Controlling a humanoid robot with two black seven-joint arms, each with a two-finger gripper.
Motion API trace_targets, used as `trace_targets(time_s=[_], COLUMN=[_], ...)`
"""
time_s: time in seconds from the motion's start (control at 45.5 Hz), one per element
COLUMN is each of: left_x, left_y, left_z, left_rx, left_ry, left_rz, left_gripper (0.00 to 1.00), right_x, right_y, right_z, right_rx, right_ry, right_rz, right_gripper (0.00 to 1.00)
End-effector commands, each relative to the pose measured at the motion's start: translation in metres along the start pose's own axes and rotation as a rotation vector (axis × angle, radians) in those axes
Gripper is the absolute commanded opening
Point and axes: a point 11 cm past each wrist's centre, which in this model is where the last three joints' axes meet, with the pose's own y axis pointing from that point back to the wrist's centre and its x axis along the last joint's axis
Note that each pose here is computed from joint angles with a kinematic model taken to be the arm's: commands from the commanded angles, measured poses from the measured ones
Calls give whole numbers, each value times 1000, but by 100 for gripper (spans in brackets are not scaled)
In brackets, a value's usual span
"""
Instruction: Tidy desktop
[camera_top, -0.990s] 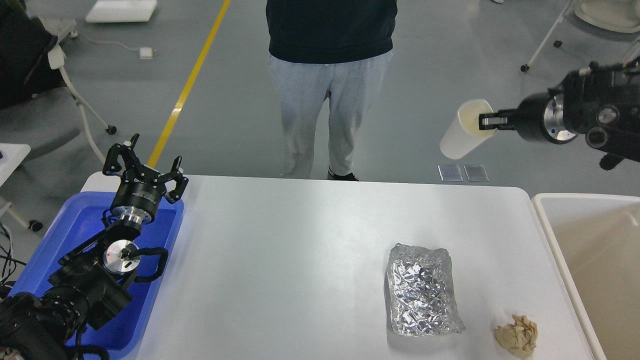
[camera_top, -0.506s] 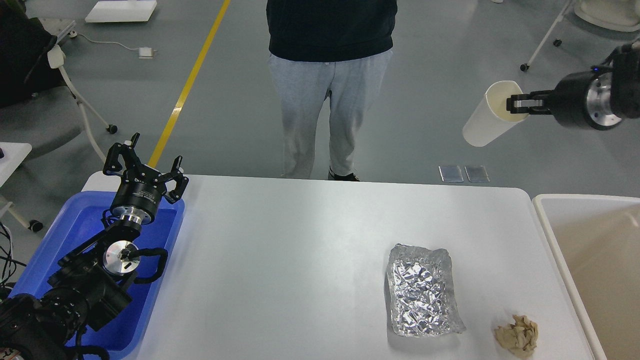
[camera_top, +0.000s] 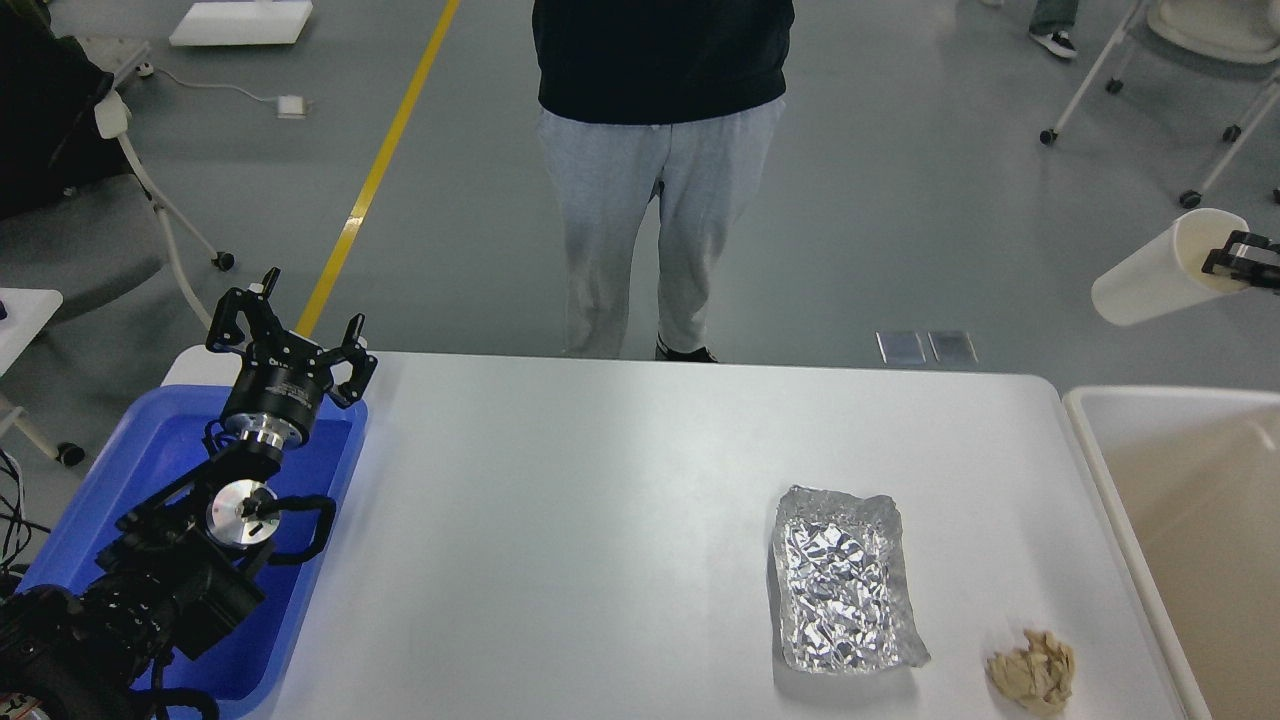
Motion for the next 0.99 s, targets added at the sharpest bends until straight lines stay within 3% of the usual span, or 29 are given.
trace_targets(time_s=[0.0,0.374,0.726,0.968], left_x=[0,0,0,0], left_y=[0,0,0,0], left_z=[0,0,0,0], left_rx=[-1,-1,-1,-1], left_ry=[0,1,0,0], left_rz=[0,2,0,0], left_gripper=[100,100,100,100], right_x=[-15,-68,-143,-182], right_y=[19,0,-18,-20], right_z=[79,142,201,212], right_rx=[-130,-273,-475,-473], right_ry=[-152,-416,-526,-511], right_rz=[83,221,257,243], right_gripper=[0,0,0,0])
